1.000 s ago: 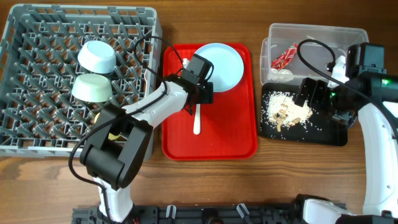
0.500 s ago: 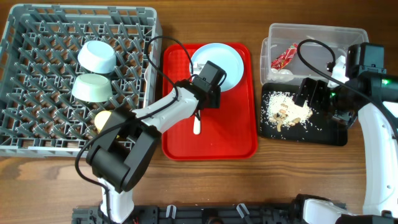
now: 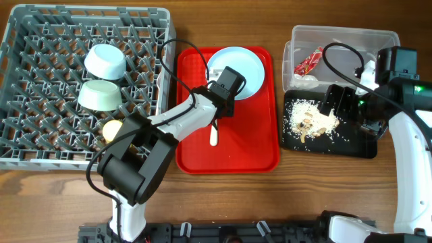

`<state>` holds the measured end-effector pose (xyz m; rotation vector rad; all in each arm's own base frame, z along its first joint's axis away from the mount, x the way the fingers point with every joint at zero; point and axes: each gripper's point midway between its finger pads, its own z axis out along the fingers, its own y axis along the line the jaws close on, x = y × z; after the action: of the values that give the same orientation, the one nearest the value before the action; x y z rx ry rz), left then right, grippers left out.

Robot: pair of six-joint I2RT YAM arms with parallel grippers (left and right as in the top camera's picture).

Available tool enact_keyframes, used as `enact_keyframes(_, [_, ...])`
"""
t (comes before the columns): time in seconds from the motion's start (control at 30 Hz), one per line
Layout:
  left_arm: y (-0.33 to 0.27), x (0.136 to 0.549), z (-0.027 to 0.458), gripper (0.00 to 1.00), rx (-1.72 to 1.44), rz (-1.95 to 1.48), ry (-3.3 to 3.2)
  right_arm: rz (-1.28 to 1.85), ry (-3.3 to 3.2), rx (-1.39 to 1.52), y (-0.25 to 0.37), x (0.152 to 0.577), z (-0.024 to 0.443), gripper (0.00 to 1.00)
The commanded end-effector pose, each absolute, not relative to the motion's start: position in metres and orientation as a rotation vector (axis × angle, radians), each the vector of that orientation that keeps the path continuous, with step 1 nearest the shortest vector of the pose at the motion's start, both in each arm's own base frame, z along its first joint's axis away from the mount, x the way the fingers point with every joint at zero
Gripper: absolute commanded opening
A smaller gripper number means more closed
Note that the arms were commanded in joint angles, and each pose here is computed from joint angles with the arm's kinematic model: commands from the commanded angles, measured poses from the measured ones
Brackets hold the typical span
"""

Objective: Sort waste into correct bins and load items into the dishwasher rack
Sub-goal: 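Reach the left gripper to the white spoon and grasp it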

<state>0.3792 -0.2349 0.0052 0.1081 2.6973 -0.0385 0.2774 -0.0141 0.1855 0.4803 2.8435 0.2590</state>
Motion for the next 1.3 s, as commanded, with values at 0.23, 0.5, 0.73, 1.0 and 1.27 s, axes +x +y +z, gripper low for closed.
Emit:
enact_keyframes(0.23, [-0.2249, 0.3675, -0.0148, 0.48, 0.118, 0.028, 2.767, 0.229, 2.818, 0.456, -0.0176, 0.2773, 0.1929, 1.00])
enact_keyframes(0.5, [-0.2239, 0.3662, -0.0154, 0.44, 0.119, 0.033, 2.773, 0.229, 2.821, 0.457, -0.0175, 0.2766, 0.1927, 1.00])
enact_keyframes(0.73, [-0.2238, 0.3660, -0.0154, 0.43, 0.119, 0.034, 2.773, 0.229, 2.822, 0.457, -0.0175, 0.2763, 0.1926, 1.00])
enact_keyframes(1.0, [-0.2233, 0.3655, -0.0156, 0.39, 0.120, 0.037, 2.776, 0.229, 2.823, 0.457, -0.0175, 0.2761, 0.1926, 1.00])
enact_keyframes(1.27, [-0.2234, 0.3656, -0.0155, 0.35, 0.120, 0.037, 2.775, 0.229, 2.824, 0.458, -0.0174, 0.2758, 0.1925, 1.00])
